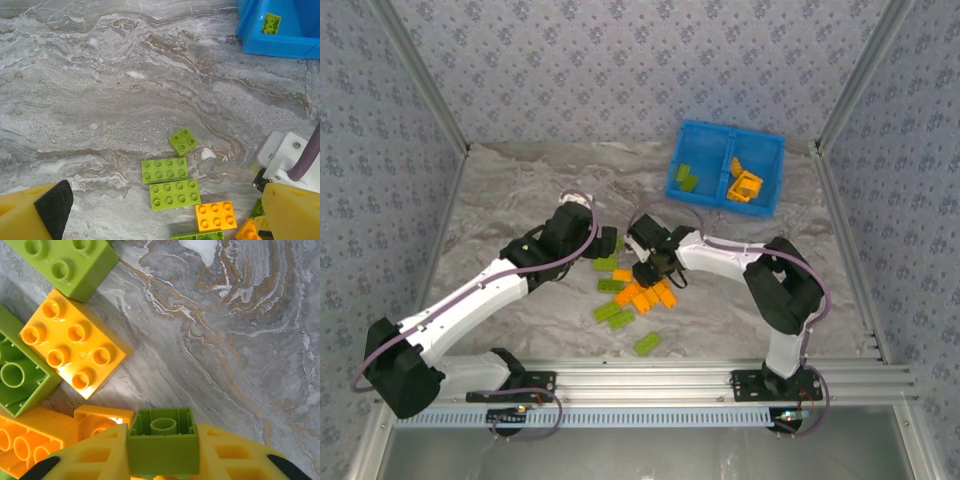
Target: Sort the legos into containers by color
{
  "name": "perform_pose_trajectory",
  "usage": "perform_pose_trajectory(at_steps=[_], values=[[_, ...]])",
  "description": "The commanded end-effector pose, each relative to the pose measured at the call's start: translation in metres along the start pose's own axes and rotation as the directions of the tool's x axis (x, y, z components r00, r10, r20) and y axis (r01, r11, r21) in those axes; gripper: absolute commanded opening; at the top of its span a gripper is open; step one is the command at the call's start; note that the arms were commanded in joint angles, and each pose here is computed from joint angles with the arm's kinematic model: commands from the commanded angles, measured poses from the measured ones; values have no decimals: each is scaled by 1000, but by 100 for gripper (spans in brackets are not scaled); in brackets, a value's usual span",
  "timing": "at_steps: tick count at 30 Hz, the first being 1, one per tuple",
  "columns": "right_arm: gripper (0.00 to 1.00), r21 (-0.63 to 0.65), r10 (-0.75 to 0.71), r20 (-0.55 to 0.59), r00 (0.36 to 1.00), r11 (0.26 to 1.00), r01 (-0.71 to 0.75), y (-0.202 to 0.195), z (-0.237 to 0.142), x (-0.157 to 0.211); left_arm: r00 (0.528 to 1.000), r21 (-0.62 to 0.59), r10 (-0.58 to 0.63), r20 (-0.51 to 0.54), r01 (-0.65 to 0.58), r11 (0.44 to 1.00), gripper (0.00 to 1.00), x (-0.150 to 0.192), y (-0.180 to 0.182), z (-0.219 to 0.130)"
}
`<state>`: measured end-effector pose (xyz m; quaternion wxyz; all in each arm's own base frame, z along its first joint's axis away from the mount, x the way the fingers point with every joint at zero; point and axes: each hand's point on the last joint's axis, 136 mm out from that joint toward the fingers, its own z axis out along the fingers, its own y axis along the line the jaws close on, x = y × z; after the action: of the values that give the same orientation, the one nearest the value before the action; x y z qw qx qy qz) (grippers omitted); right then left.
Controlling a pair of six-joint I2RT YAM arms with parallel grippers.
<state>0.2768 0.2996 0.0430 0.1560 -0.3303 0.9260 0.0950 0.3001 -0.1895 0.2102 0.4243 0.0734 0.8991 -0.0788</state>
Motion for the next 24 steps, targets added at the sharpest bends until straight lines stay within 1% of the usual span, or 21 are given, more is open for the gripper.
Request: perform_pose_trajectory(at_steps=[1,4,6,9,11,14,17,19,24], values=[[29,12,37,74,997,999,-38,-7,-25,-18,999,-10,-15,28,16,1000,99,-8,3,-4],[27,41,67,175,982,996,-75,-17,-59,-35,999,-4,-23,37,23,1000,99,-9,3,-7],[27,72,106,266,958,989,-130,-29,-86,-49,998,3,-28,49,28,1000,99,-12,3,-10],[28,142,126,374,919,971,-191,-53,-117,-68,998,17,-33,62,32,999,99,-16,2,-14],[29,212,144,430,891,943,-255,-78,-133,-80,997,26,-37,68,35,999,99,-17,1,-15],[29,311,168,502,848,880,-358,-126,-149,-101,997,29,-40,69,38,999,99,-16,1,-17],[29,347,216,540,814,823,-449,-174,-150,-121,998,42,-36,60,34,999,99,-13,0,-17],[29,357,246,548,800,795,-490,-204,-142,-135,998,52,-35,46,32,998,99,-10,-1,-18],[28,411,298,509,807,740,-533,-268,-108,-160,998,89,-53,29,50,995,99,2,-1,-24]])
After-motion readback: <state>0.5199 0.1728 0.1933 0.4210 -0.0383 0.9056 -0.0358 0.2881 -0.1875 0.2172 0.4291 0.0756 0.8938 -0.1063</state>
